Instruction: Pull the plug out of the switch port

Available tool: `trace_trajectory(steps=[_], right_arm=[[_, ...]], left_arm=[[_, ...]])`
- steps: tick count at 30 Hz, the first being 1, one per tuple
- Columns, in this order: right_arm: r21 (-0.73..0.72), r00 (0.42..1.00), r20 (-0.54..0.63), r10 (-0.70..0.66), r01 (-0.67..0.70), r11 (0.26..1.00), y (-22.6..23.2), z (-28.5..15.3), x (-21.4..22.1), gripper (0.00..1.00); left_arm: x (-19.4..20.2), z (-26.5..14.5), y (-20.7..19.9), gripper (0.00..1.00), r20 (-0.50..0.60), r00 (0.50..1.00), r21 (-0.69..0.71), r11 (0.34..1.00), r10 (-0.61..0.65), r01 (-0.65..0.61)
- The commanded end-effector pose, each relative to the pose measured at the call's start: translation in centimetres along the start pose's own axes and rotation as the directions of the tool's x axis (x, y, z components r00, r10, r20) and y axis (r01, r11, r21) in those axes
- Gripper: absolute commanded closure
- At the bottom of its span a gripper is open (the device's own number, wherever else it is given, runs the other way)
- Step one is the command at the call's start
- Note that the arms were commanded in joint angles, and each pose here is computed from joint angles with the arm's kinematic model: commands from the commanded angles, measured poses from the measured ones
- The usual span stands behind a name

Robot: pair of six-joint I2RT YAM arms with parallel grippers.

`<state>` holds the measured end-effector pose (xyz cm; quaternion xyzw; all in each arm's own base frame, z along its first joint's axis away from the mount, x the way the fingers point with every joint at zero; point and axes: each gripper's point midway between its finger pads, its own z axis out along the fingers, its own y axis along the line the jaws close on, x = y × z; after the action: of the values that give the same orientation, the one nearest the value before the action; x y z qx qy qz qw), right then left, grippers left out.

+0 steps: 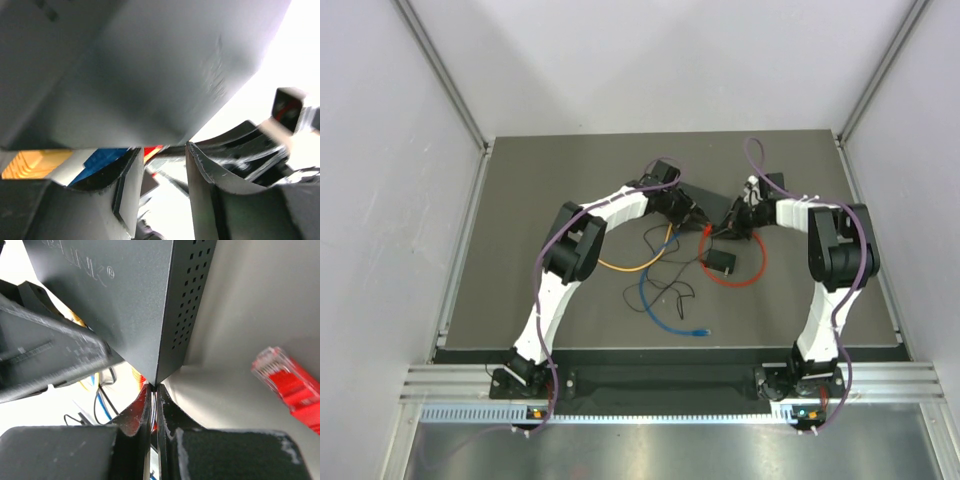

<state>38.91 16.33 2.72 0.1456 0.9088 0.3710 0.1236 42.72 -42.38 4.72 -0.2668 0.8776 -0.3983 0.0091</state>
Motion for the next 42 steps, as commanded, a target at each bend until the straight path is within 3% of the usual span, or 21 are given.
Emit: trace_trajectory(steps=[1,11,19,25,29,34,38,42], right_arm=[[0.027,0.999,0.047,-0.024,0.023,0.999,0.0,-0.7,0.0,1.0],[0.06,0.996,0.053,-0.072,0.069,0.996,0.5,0.0,-0.1,1.0],[0.089,0.993,-0.068,-0.1,0.106,0.99,0.8,1.4,4.1,1.0],[0.052,0.99,-0.097,-0.098,0.103,0.993,0.6,0.9,6.2,1.0],[-0.061,0.989,-0.145,-0.034,0.025,0.998,2.1,0.8,7.8,1.0],[-0.189,0.997,-0.074,0.03,-0.043,0.981,3.3,0.7,5.5,1.0],[-0.261,0.987,-0.101,0.127,-0.149,0.954,4.8,1.0,4.1,1.0],[-0.232,0.981,-0.158,0.111,-0.147,0.962,5.0,1.0,5.2,1.0]], left_arm=[[-2.3,0.3,-1.5,0.56,0.078,0.988,0.064,0.99,-0.134,0.13],[-2.2,1.9,-0.8,0.57,0.127,0.95,0.044,0.959,-0.285,0.281],[-2.4,3.2,-0.5,0.58,0.15,0.941,0.041,0.953,-0.302,0.3],[-2.5,3.6,-0.3,0.58,0.147,0.943,0.037,0.955,-0.297,0.295],[-2.6,3.6,-0.4,0.58,0.139,0.944,0.046,0.955,-0.298,0.294],[-2.3,3.5,-0.8,0.58,0.127,0.951,0.053,0.959,-0.282,0.277],[-2.2,3.2,-1.0,0.58,0.124,0.953,0.053,0.961,-0.277,0.272],[-2.0,3.1,-1.3,0.58,0.118,0.956,0.06,0.963,-0.269,0.263]])
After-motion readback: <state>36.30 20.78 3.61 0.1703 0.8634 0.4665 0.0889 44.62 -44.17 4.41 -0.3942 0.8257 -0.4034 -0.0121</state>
